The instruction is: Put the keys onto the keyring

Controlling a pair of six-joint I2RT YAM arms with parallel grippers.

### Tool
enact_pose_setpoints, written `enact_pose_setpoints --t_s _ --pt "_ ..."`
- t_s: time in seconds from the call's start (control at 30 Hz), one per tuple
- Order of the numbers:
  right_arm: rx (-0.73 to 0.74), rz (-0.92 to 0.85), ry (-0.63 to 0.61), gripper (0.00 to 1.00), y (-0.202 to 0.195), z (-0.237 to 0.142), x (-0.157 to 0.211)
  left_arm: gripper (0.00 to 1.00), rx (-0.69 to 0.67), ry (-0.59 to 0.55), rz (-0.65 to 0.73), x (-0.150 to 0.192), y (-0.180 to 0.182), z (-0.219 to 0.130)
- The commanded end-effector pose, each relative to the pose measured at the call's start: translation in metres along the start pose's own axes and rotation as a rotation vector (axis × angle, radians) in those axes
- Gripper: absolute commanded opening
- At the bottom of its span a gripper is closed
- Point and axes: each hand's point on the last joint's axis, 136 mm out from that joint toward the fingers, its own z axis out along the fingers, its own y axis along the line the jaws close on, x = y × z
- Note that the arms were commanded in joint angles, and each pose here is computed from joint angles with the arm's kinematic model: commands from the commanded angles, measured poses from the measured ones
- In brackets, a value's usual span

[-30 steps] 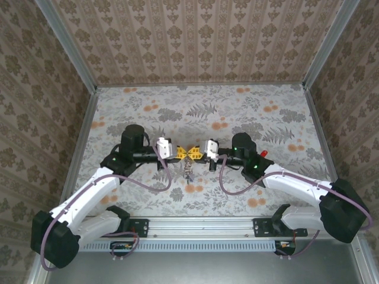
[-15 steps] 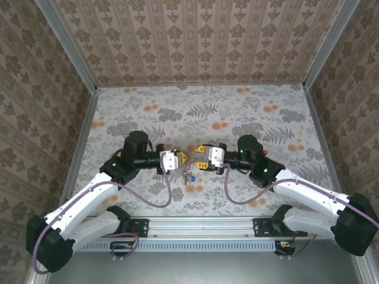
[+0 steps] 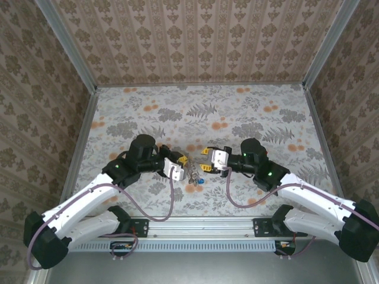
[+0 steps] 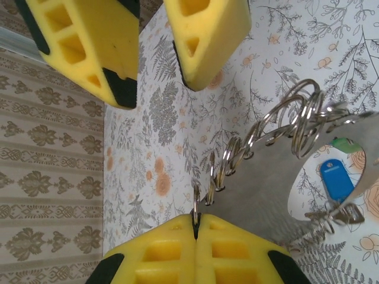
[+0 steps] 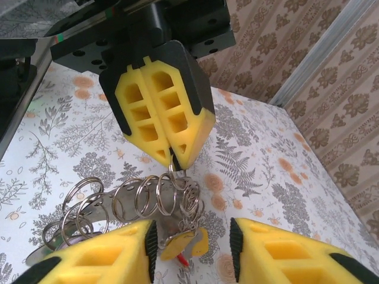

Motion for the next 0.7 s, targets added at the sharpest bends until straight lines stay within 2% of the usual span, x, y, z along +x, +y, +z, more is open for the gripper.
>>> enact_pose_setpoints --t_s 0.0,0.27,0.47,0.67 --pt "-0.016 -0.029 0.022 0.36 -0.002 0.005 0.001 0.00 -0.070 -0.067 0.054 -0.022 0.025 -0.008" --pt "-0.007 -0.115 0.031 0.27 -0.006 0.021 -0.002 0.00 -0.080 -0.124 0.019 -0.033 0.029 -0.010" --pt "-0.026 -0.130 0.016 0.28 0.000 0.026 -0.006 0.00 -0.080 -0.148 -0.005 -0.037 0.030 -0.009" --pt "-0.026 -0.153 0.041 0.31 0.007 0.015 0.001 0.00 -0.076 -0.139 -0.009 -0.035 0.028 -0.009"
